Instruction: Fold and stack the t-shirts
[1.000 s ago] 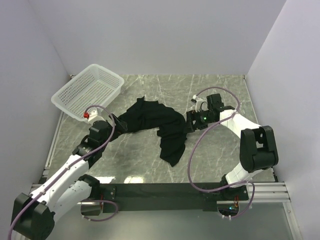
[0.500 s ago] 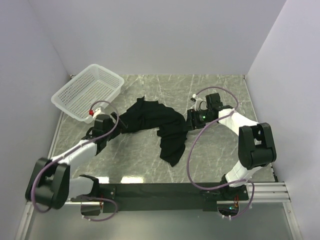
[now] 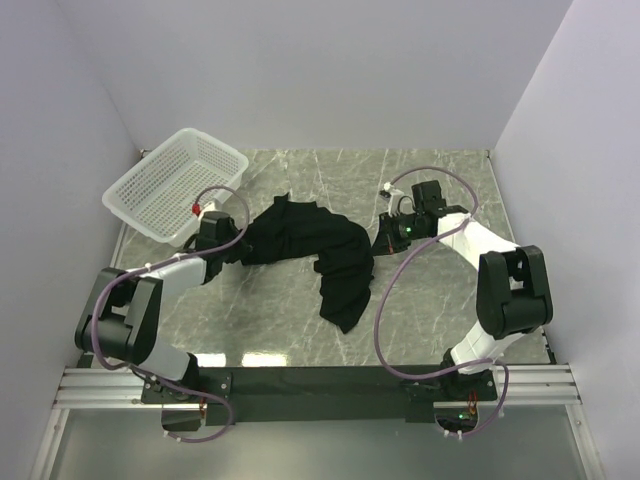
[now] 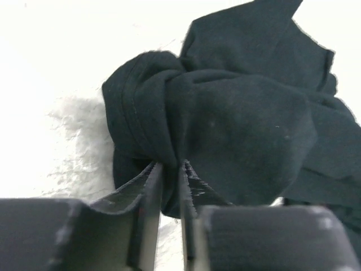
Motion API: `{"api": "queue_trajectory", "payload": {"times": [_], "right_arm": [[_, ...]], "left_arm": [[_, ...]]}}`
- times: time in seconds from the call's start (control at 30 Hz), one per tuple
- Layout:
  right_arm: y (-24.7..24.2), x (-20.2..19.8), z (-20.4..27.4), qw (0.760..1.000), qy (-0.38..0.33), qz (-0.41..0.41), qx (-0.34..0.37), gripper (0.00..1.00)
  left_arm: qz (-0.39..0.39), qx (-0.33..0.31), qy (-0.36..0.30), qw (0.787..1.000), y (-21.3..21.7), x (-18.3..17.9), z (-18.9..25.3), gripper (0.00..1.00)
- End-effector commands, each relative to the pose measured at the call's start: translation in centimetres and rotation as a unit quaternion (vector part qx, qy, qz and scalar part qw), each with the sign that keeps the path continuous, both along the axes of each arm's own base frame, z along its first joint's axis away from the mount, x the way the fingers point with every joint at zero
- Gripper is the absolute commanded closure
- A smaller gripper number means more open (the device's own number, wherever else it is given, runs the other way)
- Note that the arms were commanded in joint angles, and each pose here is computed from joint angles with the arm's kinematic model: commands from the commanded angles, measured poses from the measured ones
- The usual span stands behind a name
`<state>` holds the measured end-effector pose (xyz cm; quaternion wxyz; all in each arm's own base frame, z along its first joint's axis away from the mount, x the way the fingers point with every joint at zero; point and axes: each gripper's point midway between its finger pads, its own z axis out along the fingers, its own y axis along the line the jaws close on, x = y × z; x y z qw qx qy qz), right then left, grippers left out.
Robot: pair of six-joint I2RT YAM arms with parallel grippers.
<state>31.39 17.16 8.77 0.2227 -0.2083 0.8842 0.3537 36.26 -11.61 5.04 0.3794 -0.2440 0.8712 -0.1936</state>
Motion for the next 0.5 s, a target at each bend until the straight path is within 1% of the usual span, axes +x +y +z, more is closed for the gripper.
{"api": "queue_trajectory", "payload": {"times": [0.0, 0.03, 0.1, 0.13, 0.17, 0.23, 0.33, 0.47], "right_arm": [[0.2, 0.9, 3.3, 0.998, -0.052, 0.017, 0.009, 1.0], [-0.2, 1.0, 3.7, 0.998, -0.057, 0.016, 0.009, 1.0], [-0.9, 1.1, 4.9, 0.997, -0.074, 0.023, 0.008, 1.0], [-1.7, 1.3, 5.5, 0.997, -0.08, 0.02, 0.005, 1.0], [-2.1, 1.4, 6.1, 0.994, -0.099, 0.038, 0.004, 1.0], [-3.3, 1.7, 7.7, 0.993, -0.116, 0.035, 0.0, 1.0], [-5.2, 2.6, 10.0, 0.986, -0.164, 0.032, -0.016, 1.0], [-7.7, 4.4, 12.9, 0.973, -0.223, 0.002, -0.056, 1.0]], "left_arm": [[-0.022, -0.003, -0.053, 0.998, -0.7, 2.0, 3.0, 0.82], [-0.027, 0.0, -0.066, 0.997, -0.7, 2.0, 3.9, 0.91], [-0.03, 0.002, -0.082, 0.996, -0.6, 1.9, 5.0, 0.99], [-0.033, 0.002, -0.108, 0.994, -0.6, 1.8, 6.8, 1.0], [-0.033, 0.003, -0.119, 0.992, -0.5, 1.8, 7.7, 0.99], [-0.032, 0.006, -0.156, 0.987, -0.2, 1.6, 10.5, 1.0], [-0.033, 0.011, -0.201, 0.979, 0.1, 1.5, 14.3, 1.0], [-0.03, 0.013, -0.25, 0.968, 0.3, 1.9, 19.0, 1.0]]}}
